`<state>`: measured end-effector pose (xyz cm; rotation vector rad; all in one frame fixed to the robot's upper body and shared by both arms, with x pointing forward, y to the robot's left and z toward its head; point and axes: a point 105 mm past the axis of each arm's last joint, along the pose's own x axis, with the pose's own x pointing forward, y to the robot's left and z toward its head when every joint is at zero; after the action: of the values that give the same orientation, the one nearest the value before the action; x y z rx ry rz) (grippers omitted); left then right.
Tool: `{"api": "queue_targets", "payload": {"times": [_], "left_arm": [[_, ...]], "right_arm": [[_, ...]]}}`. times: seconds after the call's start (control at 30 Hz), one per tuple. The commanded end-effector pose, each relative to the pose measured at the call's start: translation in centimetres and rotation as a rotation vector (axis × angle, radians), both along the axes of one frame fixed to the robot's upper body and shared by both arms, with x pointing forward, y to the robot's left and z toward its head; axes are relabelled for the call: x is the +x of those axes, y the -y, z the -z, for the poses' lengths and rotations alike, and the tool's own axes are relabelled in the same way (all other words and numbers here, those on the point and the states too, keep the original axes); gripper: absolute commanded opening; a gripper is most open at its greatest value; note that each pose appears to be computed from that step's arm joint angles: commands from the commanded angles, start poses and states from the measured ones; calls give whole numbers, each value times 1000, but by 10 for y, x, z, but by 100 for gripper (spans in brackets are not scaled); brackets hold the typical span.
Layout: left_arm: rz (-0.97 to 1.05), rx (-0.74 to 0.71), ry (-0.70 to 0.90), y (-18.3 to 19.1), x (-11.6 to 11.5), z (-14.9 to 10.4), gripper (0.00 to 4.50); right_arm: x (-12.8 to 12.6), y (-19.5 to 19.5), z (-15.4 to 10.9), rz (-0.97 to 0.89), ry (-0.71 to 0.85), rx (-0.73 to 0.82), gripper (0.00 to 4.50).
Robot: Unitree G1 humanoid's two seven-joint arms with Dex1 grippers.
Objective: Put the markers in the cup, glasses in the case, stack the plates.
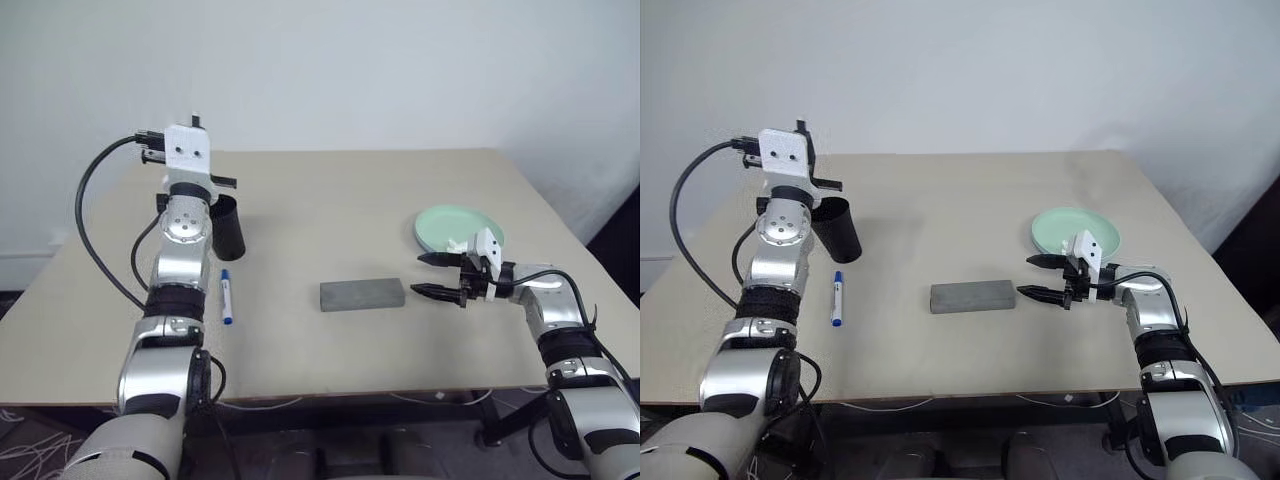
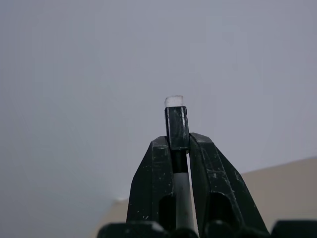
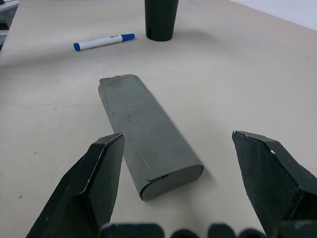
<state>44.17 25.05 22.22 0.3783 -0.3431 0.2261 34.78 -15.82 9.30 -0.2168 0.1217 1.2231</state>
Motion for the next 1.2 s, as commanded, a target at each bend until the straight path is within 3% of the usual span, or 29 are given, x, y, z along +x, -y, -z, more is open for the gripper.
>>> {"api": "queue_targets", "payload": {"times": [0.03,0.3,0.6,0.9,1.2], "left_arm": [[-25,3,25,-4,3,-4,3],[18,-12,-45,10,13,20,3],[40,1,-47,19,16,19,3],[28,-3,-61,17,17,22,307],[75,-31,23,26,18,-7,307]], "right_arm": [[3,0,-14,-3,57,15,376],[2,0,-14,2,53,18,376],[1,0,-14,5,52,18,376],[0,-1,-13,4,50,20,376],[2,-2,-15,-1,52,13,376]]}}
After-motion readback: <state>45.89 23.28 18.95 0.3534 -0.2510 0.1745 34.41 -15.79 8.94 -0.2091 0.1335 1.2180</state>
